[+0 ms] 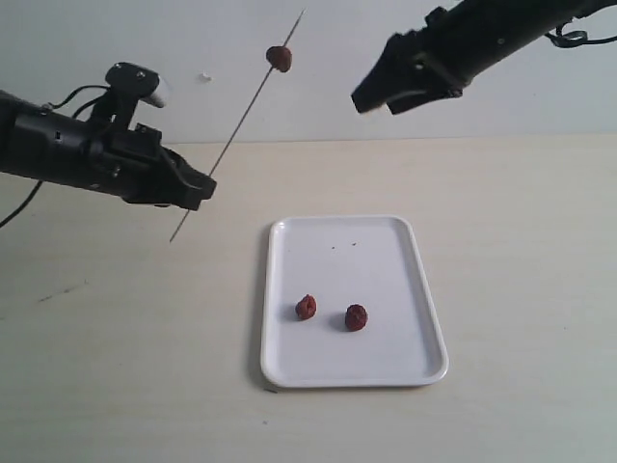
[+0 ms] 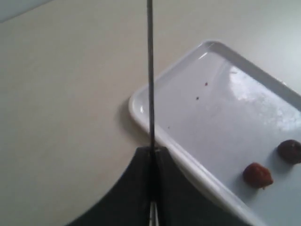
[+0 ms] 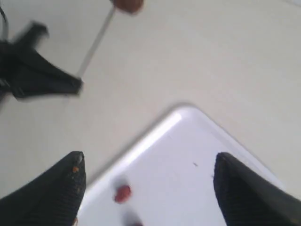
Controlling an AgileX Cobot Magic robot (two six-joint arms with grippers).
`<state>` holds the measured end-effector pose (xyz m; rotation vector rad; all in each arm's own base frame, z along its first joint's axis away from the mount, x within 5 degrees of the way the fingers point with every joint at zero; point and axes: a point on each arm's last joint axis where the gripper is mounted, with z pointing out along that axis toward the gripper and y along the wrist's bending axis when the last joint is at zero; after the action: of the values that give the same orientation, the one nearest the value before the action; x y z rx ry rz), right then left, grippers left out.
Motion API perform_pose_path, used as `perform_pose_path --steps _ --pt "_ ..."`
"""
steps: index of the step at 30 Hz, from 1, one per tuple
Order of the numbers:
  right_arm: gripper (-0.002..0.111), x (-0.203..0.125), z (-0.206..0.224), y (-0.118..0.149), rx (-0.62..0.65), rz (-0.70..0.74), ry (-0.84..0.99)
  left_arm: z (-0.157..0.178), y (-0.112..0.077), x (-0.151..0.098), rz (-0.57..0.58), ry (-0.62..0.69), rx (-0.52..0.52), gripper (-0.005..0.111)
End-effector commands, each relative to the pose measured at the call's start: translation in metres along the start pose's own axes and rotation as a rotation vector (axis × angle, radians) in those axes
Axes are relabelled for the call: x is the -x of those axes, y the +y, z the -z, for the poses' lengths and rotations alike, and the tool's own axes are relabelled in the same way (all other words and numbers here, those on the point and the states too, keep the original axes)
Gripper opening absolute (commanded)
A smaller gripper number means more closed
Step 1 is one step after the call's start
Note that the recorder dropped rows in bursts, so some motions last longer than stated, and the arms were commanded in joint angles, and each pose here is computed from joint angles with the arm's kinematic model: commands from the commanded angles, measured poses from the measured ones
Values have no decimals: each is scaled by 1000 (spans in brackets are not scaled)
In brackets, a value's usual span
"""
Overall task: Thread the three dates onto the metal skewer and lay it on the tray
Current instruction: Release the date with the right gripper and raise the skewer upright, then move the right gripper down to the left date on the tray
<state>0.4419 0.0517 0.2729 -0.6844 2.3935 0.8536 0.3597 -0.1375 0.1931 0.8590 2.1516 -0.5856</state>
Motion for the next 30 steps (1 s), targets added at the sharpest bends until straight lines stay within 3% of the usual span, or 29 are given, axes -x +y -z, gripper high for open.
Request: perform_pose_path --steps 1,6,9,14,30 --pt "73 -9 -10 13 -182 189 262 24 10 -4 31 117 61 0" --pt "73 -9 -50 49 -216 274 393 41 11 -8 46 242 152 0" --pt "73 -13 -88 97 -219 416 500 62 17 -10 106 340 320 0" --pt "72 -32 -142 137 -223 514 625 71 15 -12 43 411 323 0" --pt "72 -56 -175 116 -288 440 687 71 12 -14 16 442 294 0"
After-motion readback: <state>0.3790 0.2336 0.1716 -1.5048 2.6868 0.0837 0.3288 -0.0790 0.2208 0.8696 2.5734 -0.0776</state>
